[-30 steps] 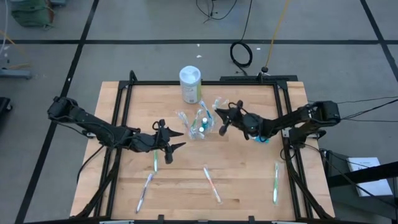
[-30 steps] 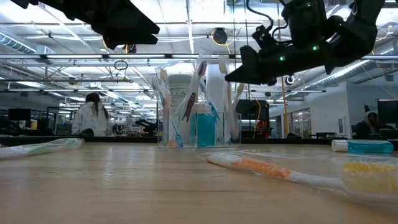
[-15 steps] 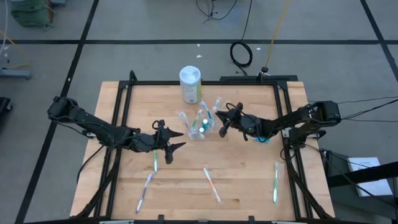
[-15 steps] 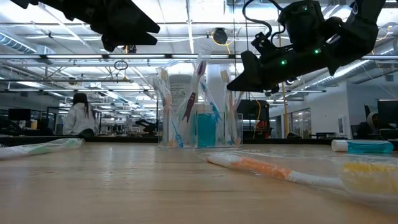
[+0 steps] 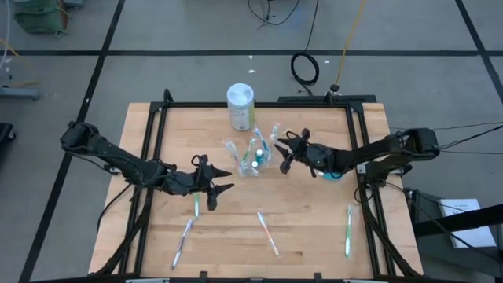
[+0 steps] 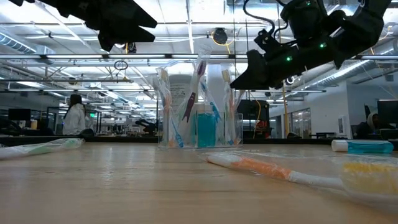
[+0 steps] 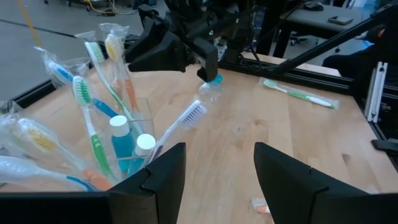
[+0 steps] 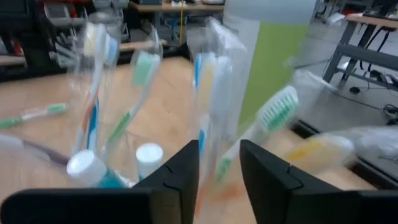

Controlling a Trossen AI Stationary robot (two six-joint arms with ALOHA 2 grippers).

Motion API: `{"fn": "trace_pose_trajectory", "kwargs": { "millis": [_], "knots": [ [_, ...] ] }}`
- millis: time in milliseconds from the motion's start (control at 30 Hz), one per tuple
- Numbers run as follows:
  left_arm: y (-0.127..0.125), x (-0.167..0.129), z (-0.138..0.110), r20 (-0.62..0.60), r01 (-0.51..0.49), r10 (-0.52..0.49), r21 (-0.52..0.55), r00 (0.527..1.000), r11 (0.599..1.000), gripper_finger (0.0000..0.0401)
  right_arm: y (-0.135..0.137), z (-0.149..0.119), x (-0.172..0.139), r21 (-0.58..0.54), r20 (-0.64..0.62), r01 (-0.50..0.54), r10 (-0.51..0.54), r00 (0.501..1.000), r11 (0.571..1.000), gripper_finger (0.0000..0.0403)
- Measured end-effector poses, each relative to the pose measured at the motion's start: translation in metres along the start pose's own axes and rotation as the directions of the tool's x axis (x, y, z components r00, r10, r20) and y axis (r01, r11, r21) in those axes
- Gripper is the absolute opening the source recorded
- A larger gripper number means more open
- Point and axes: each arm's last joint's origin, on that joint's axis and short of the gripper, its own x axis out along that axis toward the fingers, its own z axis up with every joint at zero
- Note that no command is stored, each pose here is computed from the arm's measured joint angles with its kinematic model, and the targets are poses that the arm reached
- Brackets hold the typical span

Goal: Pick & Place toothbrushing station
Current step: Put the green toothbrush into the transparent organizer

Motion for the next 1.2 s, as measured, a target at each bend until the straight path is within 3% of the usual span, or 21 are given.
{"fn": "trace_pose_trajectory", "kwargs": {
  "millis": [233, 467, 600, 700, 867, 1000, 1100, 1200],
  "knots": [
    [0.000, 0.000, 0.000, 0.002, -0.006, 0.006, -0.006, 1.000, 1.000, 0.0196, 0.001, 0.013, -0.018, -0.017, -0.020, -0.030, 0.029, 0.999, 0.999, 0.0142],
    [0.000, 0.000, 0.000, -0.001, -0.009, 0.009, -0.039, 1.000, 0.999, 0.0196, 0.011, 0.020, -0.037, -0.028, -0.027, -0.101, 0.100, 0.995, 0.995, 0.0148],
    [0.002, -0.001, -0.005, -0.075, -0.041, 0.036, -0.064, 0.997, 0.997, 0.0196, 0.018, 0.019, -0.043, 0.004, -0.031, -0.137, 0.137, 0.990, 0.991, 0.0145],
    [0.003, -0.004, -0.002, -0.191, -0.126, 0.104, -0.103, 0.976, 0.987, 0.0196, 0.023, 0.015, -0.047, -0.001, -0.063, -0.158, 0.158, 0.985, 0.987, 0.0145],
    [0.004, -0.008, 0.007, -0.340, -0.303, 0.242, -0.138, 0.909, 0.943, 0.0196, 0.030, 0.010, -0.053, 0.012, -0.107, -0.187, 0.187, 0.977, 0.982, 0.0144],
    [-0.001, -0.005, 0.009, -0.450, -0.378, 0.270, -0.167, 0.851, 0.911, 0.0196, 0.034, 0.008, -0.056, 0.004, -0.115, -0.207, 0.206, 0.972, 0.978, 0.0143],
    [0.000, -0.003, -0.002, -0.588, -0.468, 0.283, -0.188, 0.758, 0.863, 0.0196, 0.037, 0.008, -0.058, 0.000, -0.117, -0.222, 0.221, 0.968, 0.975, 0.0141],
    [0.005, -0.008, -0.016, -0.733, -0.616, 0.297, -0.207, 0.612, 0.760, 0.0196, 0.040, 0.007, -0.061, -0.004, -0.119, -0.238, 0.236, 0.965, 0.971, 0.0140]
  ]
}}
